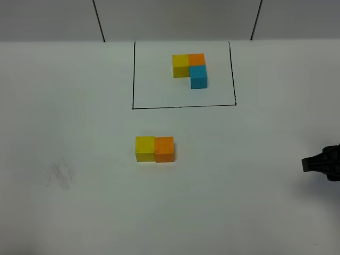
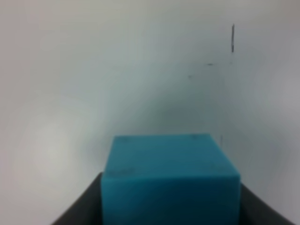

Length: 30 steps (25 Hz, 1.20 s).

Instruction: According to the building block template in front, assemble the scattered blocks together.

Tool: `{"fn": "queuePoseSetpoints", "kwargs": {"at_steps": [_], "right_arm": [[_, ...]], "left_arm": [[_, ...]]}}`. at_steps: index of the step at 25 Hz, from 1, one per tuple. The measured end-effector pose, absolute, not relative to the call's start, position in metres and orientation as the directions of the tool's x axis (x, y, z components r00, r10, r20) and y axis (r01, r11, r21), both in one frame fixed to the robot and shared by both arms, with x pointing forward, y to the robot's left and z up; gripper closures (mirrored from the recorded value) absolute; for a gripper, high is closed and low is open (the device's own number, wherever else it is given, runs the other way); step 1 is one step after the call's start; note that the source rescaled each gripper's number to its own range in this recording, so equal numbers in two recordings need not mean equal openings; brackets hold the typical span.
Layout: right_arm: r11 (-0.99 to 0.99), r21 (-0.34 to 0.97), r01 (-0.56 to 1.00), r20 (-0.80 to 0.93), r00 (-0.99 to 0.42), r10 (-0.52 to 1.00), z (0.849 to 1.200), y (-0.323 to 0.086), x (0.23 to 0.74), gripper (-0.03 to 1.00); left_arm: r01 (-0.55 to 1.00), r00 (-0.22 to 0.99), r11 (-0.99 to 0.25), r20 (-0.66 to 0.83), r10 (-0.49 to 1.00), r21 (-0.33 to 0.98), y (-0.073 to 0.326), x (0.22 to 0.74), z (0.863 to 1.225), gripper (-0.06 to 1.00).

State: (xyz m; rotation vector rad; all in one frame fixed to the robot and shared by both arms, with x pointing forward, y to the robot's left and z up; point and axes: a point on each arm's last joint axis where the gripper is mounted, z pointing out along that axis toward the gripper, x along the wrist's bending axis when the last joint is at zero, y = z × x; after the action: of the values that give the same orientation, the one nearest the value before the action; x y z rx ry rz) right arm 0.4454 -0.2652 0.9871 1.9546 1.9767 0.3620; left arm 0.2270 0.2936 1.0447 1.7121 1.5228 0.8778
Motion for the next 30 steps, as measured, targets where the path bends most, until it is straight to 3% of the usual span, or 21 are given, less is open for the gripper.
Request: {"fn": "queuePoseSetpoints", "kwargs": {"at_steps": [13, 30], "right_arm": [[0.129, 0.435, 0.891, -0.004, -0.141, 0.990, 1.056, -0.250, 0.384, 0.48], [0.134, 0.420, 0.898, 0.174, -0.224, 0.959, 1.048, -0.202, 0.382, 0.48]], "left_arm": [[0.540, 0.090, -0.090, 0.048, 0.995, 0.837, 0.294, 0.227, 1.045, 0.94], [0.541, 0.089, -0.088, 0.047, 0.995, 0.837, 0.294, 0.227, 1.045, 0.94]]}}
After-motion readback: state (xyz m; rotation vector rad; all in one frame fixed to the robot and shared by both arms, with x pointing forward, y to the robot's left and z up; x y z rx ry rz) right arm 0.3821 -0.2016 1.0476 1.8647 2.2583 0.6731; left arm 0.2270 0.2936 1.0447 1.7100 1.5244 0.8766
